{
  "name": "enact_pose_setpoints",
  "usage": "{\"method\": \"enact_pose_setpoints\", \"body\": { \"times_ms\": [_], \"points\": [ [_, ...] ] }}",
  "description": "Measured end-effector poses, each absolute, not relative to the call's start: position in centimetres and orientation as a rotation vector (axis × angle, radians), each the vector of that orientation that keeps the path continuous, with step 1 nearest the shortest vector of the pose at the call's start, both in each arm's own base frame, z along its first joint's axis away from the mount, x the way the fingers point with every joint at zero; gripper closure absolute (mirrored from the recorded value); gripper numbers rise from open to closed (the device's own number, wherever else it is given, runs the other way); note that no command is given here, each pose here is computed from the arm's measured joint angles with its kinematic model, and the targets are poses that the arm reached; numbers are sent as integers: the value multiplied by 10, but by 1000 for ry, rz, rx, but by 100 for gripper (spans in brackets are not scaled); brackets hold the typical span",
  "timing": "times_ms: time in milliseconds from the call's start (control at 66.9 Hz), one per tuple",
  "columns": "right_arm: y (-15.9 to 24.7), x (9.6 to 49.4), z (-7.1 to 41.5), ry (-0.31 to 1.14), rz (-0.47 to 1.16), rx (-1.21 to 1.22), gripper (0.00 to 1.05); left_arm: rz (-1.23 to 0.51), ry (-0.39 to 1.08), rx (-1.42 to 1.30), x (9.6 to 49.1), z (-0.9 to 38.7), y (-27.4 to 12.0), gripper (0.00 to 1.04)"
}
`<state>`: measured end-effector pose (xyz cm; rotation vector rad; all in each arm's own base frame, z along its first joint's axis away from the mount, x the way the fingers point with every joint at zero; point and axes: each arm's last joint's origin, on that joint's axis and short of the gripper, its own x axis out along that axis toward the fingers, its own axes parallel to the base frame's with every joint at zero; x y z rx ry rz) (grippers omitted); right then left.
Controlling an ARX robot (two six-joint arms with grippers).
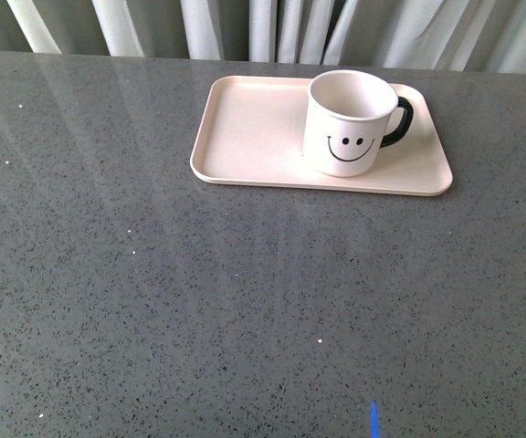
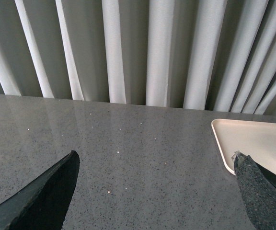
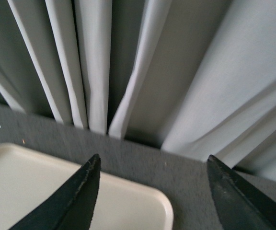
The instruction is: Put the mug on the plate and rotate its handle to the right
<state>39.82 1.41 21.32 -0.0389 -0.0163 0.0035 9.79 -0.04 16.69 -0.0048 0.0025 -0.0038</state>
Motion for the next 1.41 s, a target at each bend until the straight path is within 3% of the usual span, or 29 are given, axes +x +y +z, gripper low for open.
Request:
{"method": "enact_pose_setpoints", "body": {
  "times_ms": [209,643,1406],
  "points": [
    [0,323,193,-9,-2,-14,104,-3,3,-5,98,167,0,9],
    [0,226,174,10,-1,-10,103,-4,3,-5,98,167,0,9],
    [0,152,162,16,0,-10,103,-4,3,-5,98,167,0,9]
  ]
}}
